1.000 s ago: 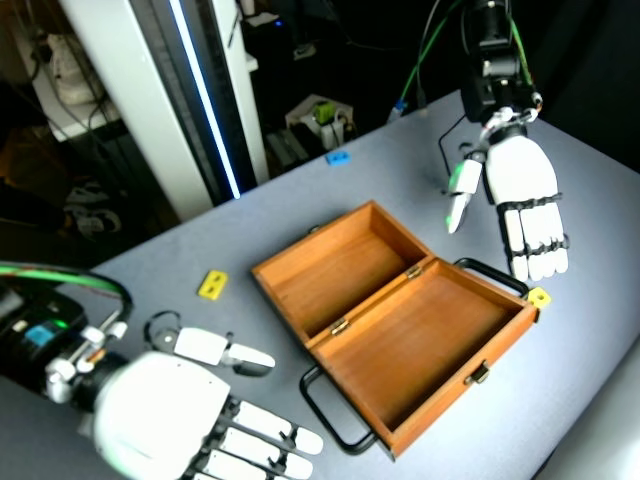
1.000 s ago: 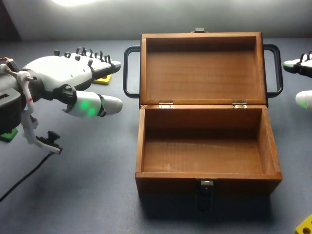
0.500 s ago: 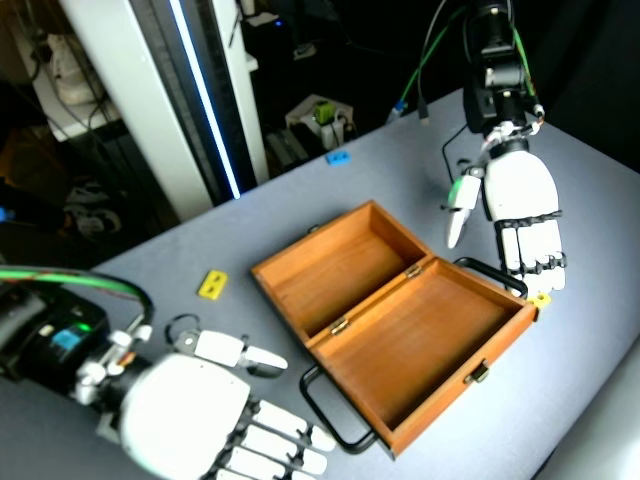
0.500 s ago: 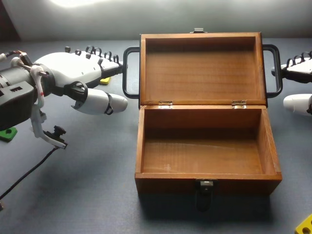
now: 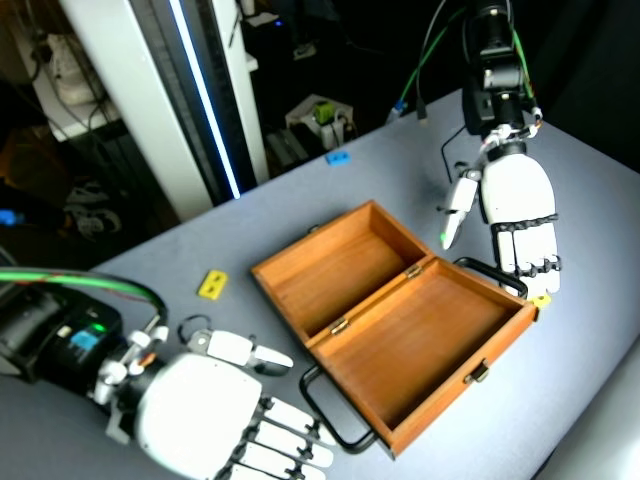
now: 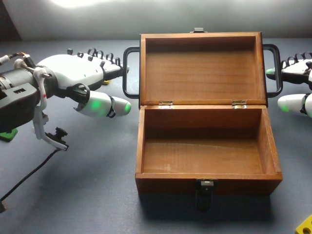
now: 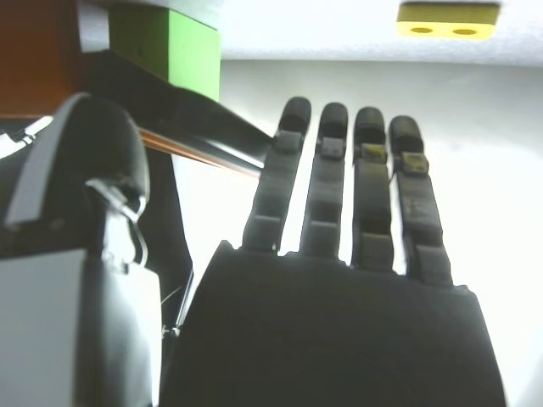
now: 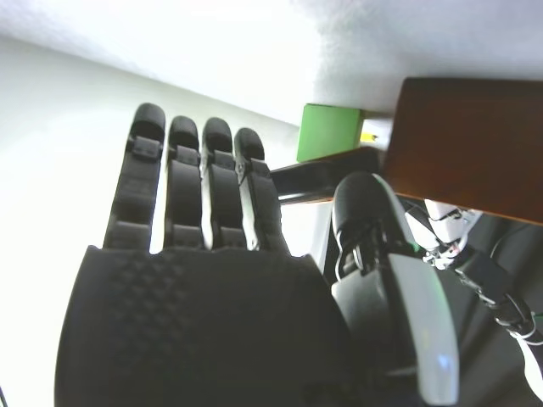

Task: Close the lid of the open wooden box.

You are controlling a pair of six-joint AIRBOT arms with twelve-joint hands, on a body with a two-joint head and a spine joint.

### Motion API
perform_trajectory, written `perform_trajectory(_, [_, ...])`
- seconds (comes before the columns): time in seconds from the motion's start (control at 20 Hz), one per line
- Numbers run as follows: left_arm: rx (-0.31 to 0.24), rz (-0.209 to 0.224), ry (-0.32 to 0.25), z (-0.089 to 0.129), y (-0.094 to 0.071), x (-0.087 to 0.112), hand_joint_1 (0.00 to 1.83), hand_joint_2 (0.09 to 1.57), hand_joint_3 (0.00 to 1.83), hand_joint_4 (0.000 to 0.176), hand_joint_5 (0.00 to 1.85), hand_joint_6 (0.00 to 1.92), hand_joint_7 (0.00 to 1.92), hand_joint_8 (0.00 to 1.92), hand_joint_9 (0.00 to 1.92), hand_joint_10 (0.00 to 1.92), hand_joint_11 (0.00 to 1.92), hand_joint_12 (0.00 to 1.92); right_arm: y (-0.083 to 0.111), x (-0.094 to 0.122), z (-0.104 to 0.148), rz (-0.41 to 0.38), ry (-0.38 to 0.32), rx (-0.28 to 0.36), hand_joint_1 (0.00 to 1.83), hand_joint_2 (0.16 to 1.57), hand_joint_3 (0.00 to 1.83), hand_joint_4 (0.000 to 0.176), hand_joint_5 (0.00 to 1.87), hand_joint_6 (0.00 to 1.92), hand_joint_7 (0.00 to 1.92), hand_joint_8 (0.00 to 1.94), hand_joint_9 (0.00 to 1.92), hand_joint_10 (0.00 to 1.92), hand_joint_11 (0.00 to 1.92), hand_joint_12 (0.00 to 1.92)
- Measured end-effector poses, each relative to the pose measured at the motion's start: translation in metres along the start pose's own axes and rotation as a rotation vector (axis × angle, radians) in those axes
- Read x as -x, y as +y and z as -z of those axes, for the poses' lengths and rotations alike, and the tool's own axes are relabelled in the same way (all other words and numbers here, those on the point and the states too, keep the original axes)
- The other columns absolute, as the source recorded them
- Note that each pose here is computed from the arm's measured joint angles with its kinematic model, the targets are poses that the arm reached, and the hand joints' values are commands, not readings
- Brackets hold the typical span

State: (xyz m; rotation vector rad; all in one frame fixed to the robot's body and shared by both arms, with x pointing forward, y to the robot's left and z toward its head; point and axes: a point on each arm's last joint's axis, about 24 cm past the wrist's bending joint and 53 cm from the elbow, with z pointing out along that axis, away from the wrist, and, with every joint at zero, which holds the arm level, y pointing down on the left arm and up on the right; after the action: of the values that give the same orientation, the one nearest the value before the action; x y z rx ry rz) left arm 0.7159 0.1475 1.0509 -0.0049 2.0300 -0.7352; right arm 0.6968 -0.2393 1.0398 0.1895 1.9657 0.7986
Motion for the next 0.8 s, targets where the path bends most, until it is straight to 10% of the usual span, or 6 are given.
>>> perform_trajectory(0.8, [-0.097, 0.013, -0.079, 0.026, -0.024, 0.017, 0.0, 1.26, 0.01, 0.0, 0.02, 0.01, 0.03, 0.01, 0.0, 0.0, 0.0, 0.0, 0.036, 0.011, 0.013, -0.025, -0.031, 0.122, 0.0, 1.4, 0.0, 0.0, 0.21, 0.01, 0.22, 0.01, 0.15, 0.01, 0.16, 0.03])
